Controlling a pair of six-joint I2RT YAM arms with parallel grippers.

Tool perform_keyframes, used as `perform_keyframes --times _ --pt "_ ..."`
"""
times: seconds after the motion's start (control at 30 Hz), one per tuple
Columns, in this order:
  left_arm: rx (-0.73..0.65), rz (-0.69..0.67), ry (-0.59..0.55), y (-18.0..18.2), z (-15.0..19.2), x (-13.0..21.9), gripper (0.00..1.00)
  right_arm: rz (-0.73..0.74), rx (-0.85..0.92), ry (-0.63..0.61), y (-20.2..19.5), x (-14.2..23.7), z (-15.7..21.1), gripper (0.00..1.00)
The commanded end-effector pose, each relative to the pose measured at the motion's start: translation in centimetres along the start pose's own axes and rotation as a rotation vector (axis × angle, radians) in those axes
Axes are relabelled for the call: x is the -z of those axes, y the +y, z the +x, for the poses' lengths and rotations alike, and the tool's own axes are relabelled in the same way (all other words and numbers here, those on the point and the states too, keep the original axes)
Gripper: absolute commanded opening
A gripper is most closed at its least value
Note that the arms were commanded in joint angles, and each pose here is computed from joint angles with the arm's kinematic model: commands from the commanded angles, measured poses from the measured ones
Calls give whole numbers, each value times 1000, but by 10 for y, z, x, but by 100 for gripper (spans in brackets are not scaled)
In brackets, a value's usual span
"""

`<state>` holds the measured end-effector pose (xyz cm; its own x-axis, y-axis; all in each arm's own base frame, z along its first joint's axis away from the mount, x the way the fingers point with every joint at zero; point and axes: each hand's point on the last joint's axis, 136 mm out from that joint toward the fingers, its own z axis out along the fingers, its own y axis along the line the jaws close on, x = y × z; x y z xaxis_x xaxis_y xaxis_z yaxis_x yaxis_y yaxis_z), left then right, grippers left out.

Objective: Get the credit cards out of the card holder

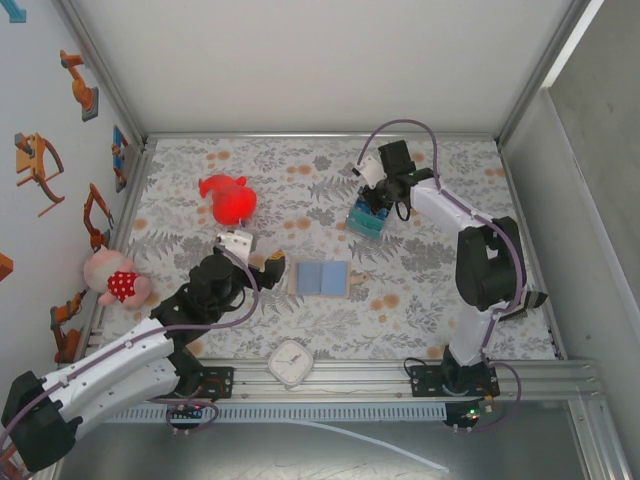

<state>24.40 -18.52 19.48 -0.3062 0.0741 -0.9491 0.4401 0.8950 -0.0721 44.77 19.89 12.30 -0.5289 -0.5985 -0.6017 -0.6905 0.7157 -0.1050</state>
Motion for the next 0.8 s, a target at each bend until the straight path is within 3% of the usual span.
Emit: perform_keyframes --times 0.0,0.77 --pt "34 -18 -45 6 -7 4 97 -17 32 35 -1 -5 10 0" --pt "69 -31 -87 11 -17 7 97 -82 59 142 10 -22 39 0"
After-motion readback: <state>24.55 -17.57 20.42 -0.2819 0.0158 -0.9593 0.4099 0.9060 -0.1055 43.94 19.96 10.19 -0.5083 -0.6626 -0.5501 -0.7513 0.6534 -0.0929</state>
